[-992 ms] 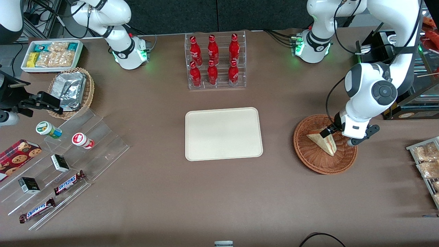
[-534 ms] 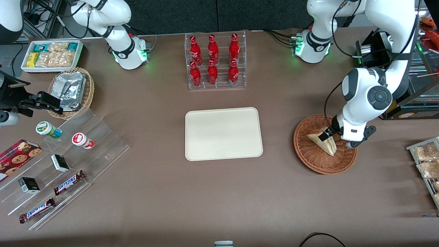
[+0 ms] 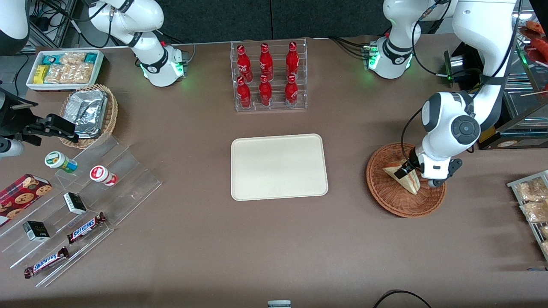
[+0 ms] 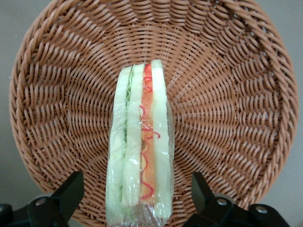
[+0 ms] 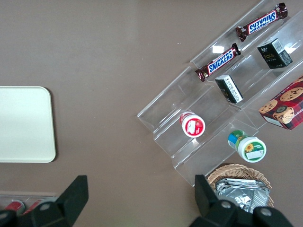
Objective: Place sandwich from basket to tray
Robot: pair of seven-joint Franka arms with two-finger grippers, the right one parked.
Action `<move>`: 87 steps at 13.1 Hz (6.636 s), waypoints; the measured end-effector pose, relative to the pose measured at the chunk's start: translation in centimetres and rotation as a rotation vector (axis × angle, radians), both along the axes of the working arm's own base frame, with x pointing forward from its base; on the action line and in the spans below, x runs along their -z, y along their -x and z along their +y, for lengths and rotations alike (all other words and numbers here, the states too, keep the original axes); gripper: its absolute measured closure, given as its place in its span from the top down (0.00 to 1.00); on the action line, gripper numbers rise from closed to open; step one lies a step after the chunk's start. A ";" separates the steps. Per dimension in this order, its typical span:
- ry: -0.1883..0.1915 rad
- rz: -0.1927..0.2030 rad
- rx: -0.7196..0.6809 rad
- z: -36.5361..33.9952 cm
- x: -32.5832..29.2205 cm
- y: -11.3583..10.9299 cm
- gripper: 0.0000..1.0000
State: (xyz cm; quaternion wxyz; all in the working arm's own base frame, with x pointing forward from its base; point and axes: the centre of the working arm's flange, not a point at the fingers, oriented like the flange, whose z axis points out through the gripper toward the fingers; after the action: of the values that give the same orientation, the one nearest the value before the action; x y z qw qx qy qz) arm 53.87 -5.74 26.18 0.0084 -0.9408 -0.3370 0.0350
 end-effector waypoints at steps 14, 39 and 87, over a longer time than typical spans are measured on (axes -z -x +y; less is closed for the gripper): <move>-0.022 0.076 -0.054 -3.8 -4.5 -3.1 0.17; 0.029 0.106 0.632 -45.8 1.0 4.6 0.17; 0.124 0.159 0.719 -3.5 -28.8 -3.0 1.00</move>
State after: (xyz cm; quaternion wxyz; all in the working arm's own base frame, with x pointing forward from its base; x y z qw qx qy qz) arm 56.87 -9.20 54.94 -0.0107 -0.9921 0.0193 0.1232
